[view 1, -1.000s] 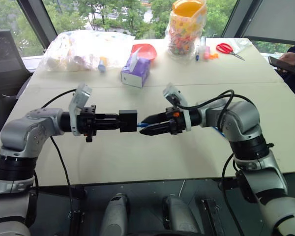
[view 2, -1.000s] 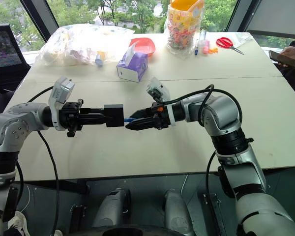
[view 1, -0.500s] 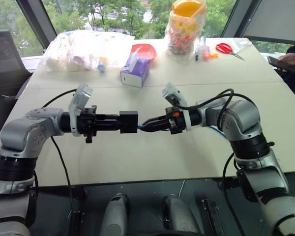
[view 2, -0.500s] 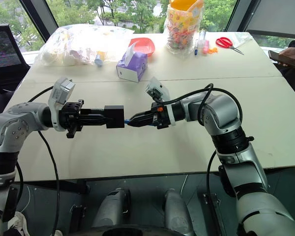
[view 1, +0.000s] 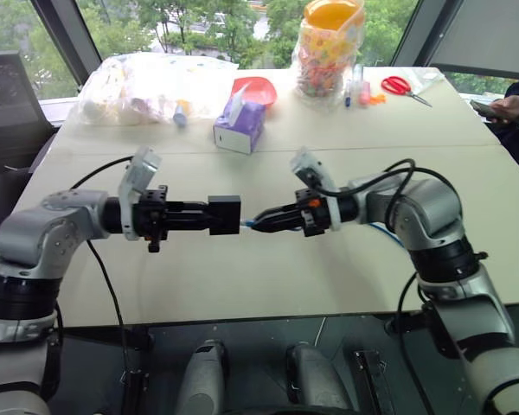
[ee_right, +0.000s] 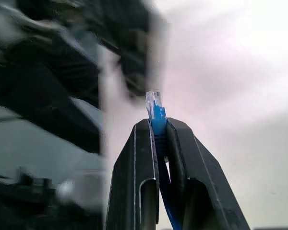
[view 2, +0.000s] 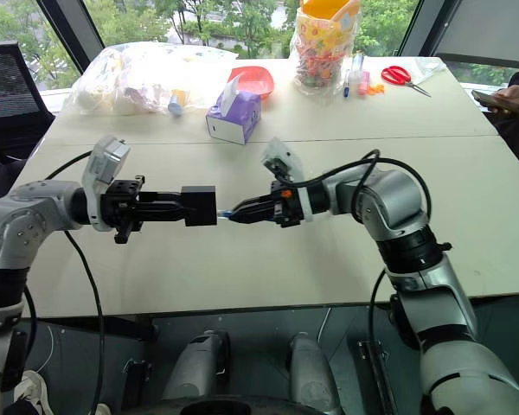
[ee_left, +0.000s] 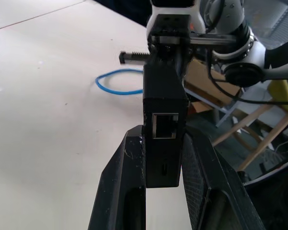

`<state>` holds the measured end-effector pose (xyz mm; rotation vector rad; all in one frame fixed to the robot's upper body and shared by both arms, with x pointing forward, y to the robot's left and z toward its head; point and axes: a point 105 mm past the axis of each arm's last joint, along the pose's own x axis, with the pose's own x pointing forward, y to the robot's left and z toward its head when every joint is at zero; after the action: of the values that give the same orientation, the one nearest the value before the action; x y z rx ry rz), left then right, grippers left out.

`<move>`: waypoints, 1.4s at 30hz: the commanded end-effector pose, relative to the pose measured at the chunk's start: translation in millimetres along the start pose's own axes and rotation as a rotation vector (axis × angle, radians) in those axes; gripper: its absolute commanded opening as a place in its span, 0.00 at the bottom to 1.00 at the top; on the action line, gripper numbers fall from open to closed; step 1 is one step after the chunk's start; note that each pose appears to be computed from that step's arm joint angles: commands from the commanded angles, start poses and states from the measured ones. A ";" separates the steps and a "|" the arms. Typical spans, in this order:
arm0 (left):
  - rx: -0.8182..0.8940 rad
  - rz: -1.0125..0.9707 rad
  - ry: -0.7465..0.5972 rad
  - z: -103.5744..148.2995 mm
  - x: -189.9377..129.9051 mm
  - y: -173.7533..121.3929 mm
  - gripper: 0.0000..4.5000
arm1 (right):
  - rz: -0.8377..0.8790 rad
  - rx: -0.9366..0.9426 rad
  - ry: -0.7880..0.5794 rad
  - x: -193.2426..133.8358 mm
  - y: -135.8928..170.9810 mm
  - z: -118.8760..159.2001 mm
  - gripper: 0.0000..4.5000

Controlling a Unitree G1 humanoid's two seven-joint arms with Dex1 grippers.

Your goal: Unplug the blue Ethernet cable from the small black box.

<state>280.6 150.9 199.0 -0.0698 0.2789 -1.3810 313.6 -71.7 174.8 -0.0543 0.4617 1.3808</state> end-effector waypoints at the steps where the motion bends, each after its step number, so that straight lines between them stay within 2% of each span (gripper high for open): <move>1: 0.041 -0.010 -0.007 8.7 -4.3 -6.3 0.10 | -0.025 -0.036 -0.038 -10.8 -5.1 7.5 0.01; 5: 0.042 -0.002 -0.002 9.0 -7.0 -5.3 0.10 | -0.067 -0.038 -0.039 -18.8 -13.3 5.4 0.01; 8: 0.043 0.004 -0.001 7.4 -4.9 -2.8 0.10 | -0.193 -0.067 -0.045 -23.1 -36.5 5.4 0.01; 12: 0.036 0.019 -0.003 -6.0 10.1 4.4 0.10 | -0.476 -0.085 -0.046 -24.4 -88.4 0.7 0.01; 14: 0.027 0.013 -0.007 -9.5 13.5 4.5 0.10 | -0.526 -0.076 -0.023 -23.8 -99.3 -3.8 0.01; 16: 0.059 0.047 -0.016 -14.3 21.8 10.9 0.10 | -0.579 -0.072 -0.048 -21.4 -109.9 0.3 0.19; 17: 0.107 0.103 -0.036 -16.4 29.0 20.3 0.10 | -0.609 -0.073 -0.051 -18.7 -115.8 2.5 0.24; 20: 0.188 0.184 -0.071 -21.6 44.2 35.7 0.10 | -0.731 -0.071 -0.049 -18.4 -133.4 6.0 0.55; 23: 0.230 0.242 -0.097 -22.2 51.2 45.6 0.10 | -0.792 -0.070 -0.059 -23.2 -141.6 7.8 0.91; 24: 0.233 0.242 -0.106 -22.2 52.7 46.4 0.10 | -0.803 -0.063 -0.067 -25.7 -143.0 8.3 0.99; 27: 0.351 0.331 -0.140 -25.1 64.8 60.7 0.10 | -0.821 -0.033 -0.116 -42.3 -141.0 10.1 0.99; 33: 0.424 0.423 -0.155 -40.8 76.7 78.8 0.10 | -0.835 0.005 -0.186 -67.6 -115.3 8.5 0.99; 41: 0.408 0.586 -0.194 -57.3 77.7 108.9 0.10 | -0.765 0.017 -0.207 -63.2 -61.0 2.5 0.99; 42: 0.408 0.584 -0.191 -60.0 79.2 109.2 0.21 | -0.748 0.017 -0.202 -60.8 -54.5 0.7 1.00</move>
<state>379.9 99.0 96.9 0.1753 -0.0946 -0.8436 367.3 -142.0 167.2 -0.0605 0.2947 0.6186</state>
